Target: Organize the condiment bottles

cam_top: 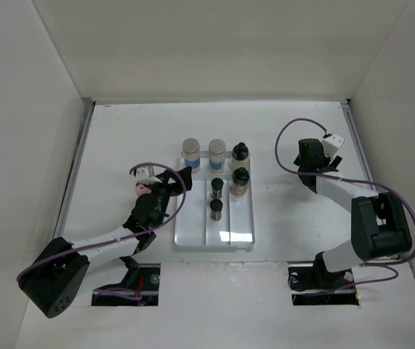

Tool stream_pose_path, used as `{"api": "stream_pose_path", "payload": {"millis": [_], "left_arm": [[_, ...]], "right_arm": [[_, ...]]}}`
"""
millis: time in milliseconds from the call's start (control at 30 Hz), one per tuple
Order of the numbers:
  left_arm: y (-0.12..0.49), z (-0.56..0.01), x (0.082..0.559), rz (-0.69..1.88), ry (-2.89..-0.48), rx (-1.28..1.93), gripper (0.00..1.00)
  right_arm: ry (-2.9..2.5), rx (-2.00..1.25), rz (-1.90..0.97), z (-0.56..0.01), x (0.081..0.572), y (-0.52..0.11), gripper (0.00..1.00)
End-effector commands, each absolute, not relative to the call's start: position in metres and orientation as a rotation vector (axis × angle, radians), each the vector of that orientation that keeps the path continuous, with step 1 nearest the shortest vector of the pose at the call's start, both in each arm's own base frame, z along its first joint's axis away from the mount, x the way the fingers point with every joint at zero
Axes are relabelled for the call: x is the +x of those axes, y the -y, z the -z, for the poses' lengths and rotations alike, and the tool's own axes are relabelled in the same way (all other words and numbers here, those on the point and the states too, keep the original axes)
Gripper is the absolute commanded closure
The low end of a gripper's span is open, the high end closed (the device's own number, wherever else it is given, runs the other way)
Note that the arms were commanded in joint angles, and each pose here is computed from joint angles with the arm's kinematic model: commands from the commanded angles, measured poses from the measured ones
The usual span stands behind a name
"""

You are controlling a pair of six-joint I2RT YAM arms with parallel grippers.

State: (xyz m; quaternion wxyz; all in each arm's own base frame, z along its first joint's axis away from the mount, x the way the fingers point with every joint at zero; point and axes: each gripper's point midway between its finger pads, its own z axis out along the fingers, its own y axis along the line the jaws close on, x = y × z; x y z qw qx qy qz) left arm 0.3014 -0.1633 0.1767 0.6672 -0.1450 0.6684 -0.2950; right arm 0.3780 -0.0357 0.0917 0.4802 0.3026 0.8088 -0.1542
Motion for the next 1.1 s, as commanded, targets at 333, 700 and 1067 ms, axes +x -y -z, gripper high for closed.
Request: {"api": "stream_pose_path", "payload": {"millis": [333,700,1067], "left_arm": [[0.166,-0.202,0.304,0.705,-1.431,-0.331,0.13],[0.167,-0.201,0.305,0.704,-1.437,-0.329,0.13],[0.167,-0.203,0.305,0.698,-1.434,-0.327,0.13]], "right_arm": [[-1.864,0.632,0.180,-0.141,0.375,-0.019,0.41],[-1.937,0.274,-0.211,-0.176,0.269,-0.150,0.44],[-1.969,-0.019,-0.359,-0.172,0.239,-0.249,0.44]]}}
